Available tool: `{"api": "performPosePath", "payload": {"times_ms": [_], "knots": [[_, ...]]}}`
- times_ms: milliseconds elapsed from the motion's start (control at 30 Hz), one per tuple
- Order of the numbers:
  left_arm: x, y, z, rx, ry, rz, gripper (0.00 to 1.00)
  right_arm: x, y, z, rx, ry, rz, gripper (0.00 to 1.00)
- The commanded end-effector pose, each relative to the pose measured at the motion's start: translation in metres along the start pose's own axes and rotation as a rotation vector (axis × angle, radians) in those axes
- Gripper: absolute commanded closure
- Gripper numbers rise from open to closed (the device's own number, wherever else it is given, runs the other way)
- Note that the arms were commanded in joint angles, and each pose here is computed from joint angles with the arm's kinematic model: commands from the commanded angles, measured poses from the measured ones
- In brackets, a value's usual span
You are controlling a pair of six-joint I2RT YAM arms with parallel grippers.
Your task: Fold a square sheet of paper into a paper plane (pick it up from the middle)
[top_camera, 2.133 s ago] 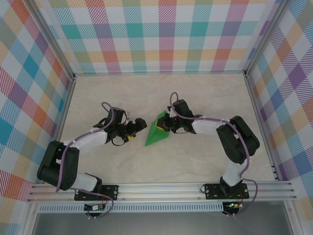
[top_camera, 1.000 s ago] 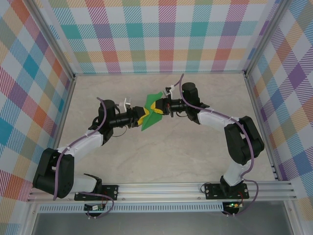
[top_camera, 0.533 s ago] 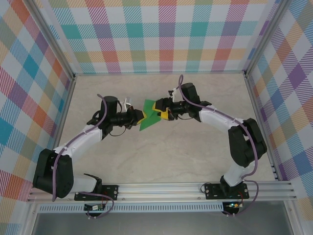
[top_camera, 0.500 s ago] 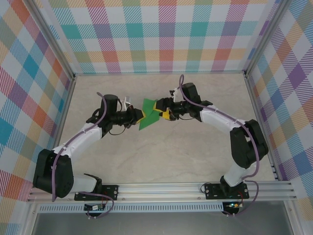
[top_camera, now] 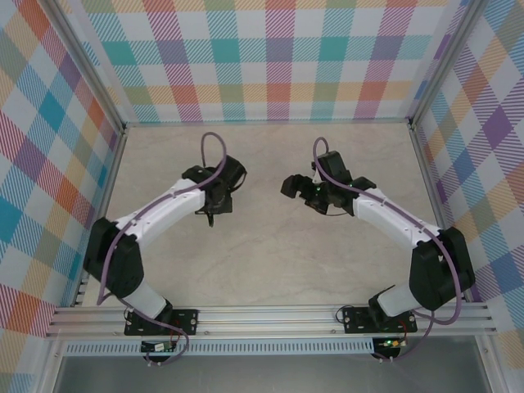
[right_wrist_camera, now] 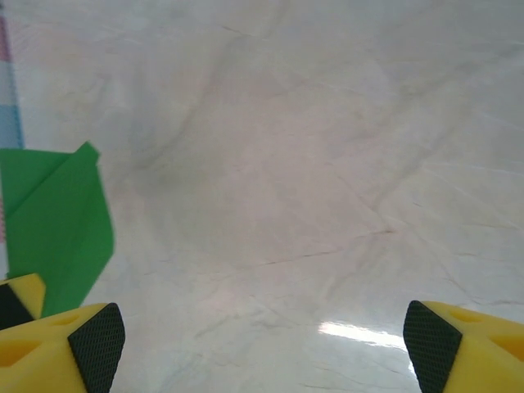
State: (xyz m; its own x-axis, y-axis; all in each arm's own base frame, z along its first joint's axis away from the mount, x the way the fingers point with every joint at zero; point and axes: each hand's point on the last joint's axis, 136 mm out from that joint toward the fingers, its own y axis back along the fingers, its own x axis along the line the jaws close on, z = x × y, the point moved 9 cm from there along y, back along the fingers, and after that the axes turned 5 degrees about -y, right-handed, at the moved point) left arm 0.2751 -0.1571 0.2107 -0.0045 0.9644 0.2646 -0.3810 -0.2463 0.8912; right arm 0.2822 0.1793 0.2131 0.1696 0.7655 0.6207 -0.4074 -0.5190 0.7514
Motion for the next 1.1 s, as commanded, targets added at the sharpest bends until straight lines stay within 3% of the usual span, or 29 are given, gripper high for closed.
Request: {"api": "performPosePath", "payload": {"times_ms": [0,133,233,333,467,567,700,967,1067], "knots": [[-0.001,-0.004,-0.005,-0.002,-0.114,0.283,0.93,-0.012,0.012,0.001,-0.077,-0.031,-0.084,0.09],[-0.040,-0.022,-0.008,0.035,-0.152,0.236,0.89,-0.018,0.014,-0.001,-0.094,-0.046,-0.116,0.09],[-0.069,-0.036,-0.009,0.086,-0.137,0.093,0.80,-0.022,0.014,-0.003,-0.096,-0.054,-0.131,0.09],[-0.093,-0.038,-0.007,0.124,-0.115,-0.114,0.64,-0.025,0.014,-0.005,-0.094,-0.057,-0.140,0.09],[-0.100,-0.016,0.009,0.110,-0.048,-0.384,0.40,-0.028,0.011,-0.007,-0.088,-0.050,-0.138,0.10],[-0.083,-0.001,0.022,0.084,0.026,-0.523,0.26,-0.023,0.005,-0.008,-0.066,-0.024,-0.095,0.13],[-0.042,-0.001,0.030,0.071,0.173,-0.626,0.17,-0.004,-0.013,-0.019,-0.012,0.044,-0.021,0.20],[0.049,-0.032,0.008,0.046,0.463,-0.503,0.04,0.073,-0.073,-0.083,0.182,0.281,0.088,0.50],[0.071,-0.043,-0.006,0.062,0.559,-0.482,0.04,0.095,-0.092,-0.105,0.229,0.341,0.094,0.54]]}}
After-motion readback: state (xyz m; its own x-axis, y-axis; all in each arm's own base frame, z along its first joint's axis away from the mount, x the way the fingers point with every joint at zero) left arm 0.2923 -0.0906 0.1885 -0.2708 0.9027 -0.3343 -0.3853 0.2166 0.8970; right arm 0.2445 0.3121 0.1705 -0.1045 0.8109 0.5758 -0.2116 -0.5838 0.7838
